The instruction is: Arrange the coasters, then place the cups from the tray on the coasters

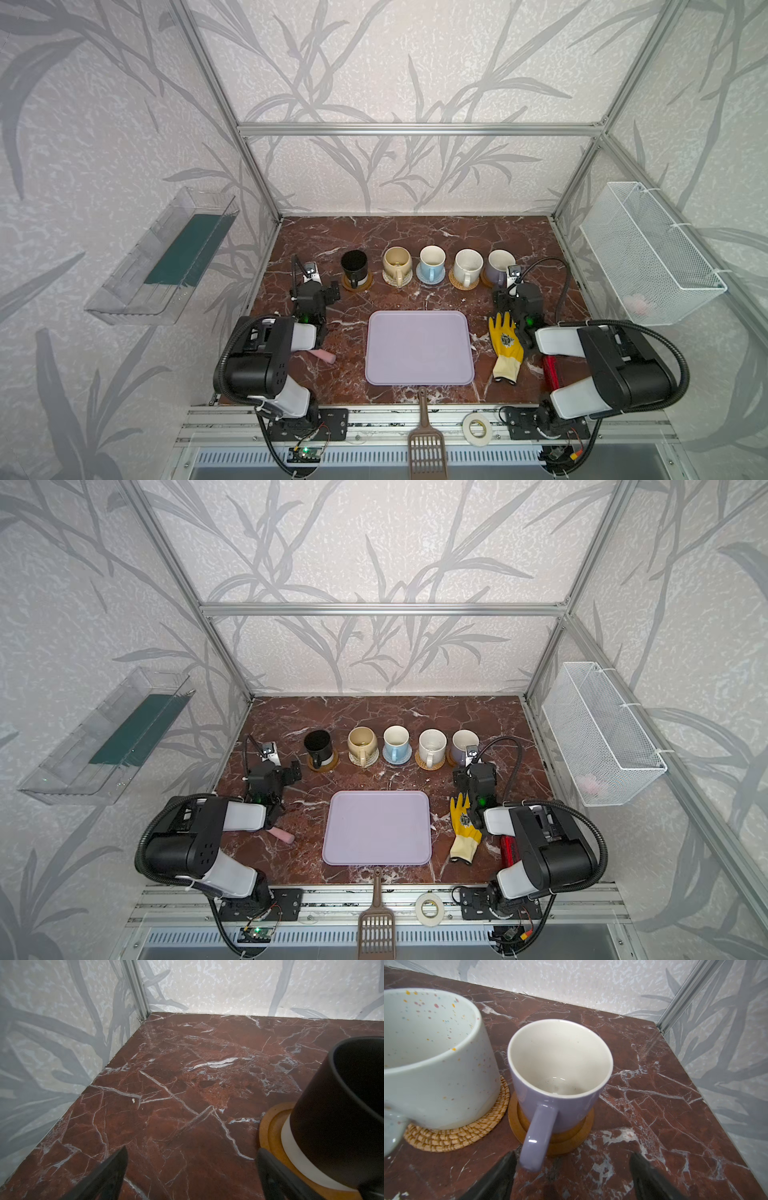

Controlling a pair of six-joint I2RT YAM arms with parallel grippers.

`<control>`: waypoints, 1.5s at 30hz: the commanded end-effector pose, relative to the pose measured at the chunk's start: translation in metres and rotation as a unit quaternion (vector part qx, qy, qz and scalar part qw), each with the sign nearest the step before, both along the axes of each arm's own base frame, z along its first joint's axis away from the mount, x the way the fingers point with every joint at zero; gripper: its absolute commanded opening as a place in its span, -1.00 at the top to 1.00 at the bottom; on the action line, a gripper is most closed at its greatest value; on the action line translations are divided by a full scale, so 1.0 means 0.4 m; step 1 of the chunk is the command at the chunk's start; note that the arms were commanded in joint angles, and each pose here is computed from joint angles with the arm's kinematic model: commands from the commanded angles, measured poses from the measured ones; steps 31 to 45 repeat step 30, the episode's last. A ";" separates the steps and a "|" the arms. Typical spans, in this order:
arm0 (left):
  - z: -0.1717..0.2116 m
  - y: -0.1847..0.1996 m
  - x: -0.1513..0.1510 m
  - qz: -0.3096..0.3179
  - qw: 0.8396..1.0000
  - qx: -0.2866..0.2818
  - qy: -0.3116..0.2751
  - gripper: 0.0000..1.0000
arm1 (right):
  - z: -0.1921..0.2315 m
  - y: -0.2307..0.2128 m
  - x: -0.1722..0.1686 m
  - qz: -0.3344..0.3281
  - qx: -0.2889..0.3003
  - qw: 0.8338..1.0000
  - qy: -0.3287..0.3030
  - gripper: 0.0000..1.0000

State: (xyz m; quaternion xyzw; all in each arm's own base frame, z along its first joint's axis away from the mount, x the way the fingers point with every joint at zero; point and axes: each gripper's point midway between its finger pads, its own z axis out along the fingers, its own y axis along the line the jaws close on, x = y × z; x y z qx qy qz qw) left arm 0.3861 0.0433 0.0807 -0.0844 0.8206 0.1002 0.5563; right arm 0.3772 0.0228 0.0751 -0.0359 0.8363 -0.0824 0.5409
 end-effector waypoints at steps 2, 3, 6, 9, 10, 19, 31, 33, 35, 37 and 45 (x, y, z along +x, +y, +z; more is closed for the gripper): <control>0.036 -0.002 0.022 -0.010 0.999 -0.007 -0.031 -0.98 | 0.049 -0.014 0.037 -0.021 0.012 0.998 -0.052 -0.72; 0.035 -0.002 0.022 -0.010 1.000 -0.011 -0.028 -0.98 | 0.048 -0.015 0.039 -0.022 0.012 0.998 -0.050 -0.73; 0.036 -0.003 0.022 -0.013 0.999 -0.012 -0.030 -0.99 | 0.046 -0.017 0.041 -0.020 0.016 0.999 -0.040 -0.79; 0.035 -0.013 0.025 -0.030 0.999 -0.016 -0.029 -0.99 | 0.045 -0.017 0.041 -0.021 0.016 0.999 -0.040 -0.98; 0.033 -0.012 0.025 -0.032 0.999 -0.019 -0.028 -0.99 | 0.044 -0.017 0.040 -0.021 0.016 0.999 -0.039 -0.98; 0.034 -0.010 0.024 -0.027 0.999 -0.015 -0.029 -0.99 | 0.045 -0.018 0.041 -0.021 0.016 0.999 -0.040 -0.98; 0.033 -0.011 0.028 -0.032 0.999 -0.021 -0.026 -0.98 | 0.045 -0.017 0.041 -0.021 0.016 0.999 -0.040 -0.98; 0.033 -0.011 0.028 -0.032 0.999 -0.021 -0.026 -0.98 | 0.045 -0.017 0.041 -0.021 0.016 0.999 -0.040 -0.98; 0.033 -0.011 0.028 -0.032 0.999 -0.021 -0.026 -0.98 | 0.045 -0.017 0.041 -0.021 0.016 0.999 -0.040 -0.98; 0.033 -0.011 0.028 -0.032 0.999 -0.021 -0.026 -0.98 | 0.045 -0.017 0.041 -0.021 0.016 0.999 -0.040 -0.98; 0.033 -0.011 0.028 -0.032 0.999 -0.021 -0.026 -0.98 | 0.045 -0.017 0.041 -0.021 0.016 0.999 -0.040 -0.98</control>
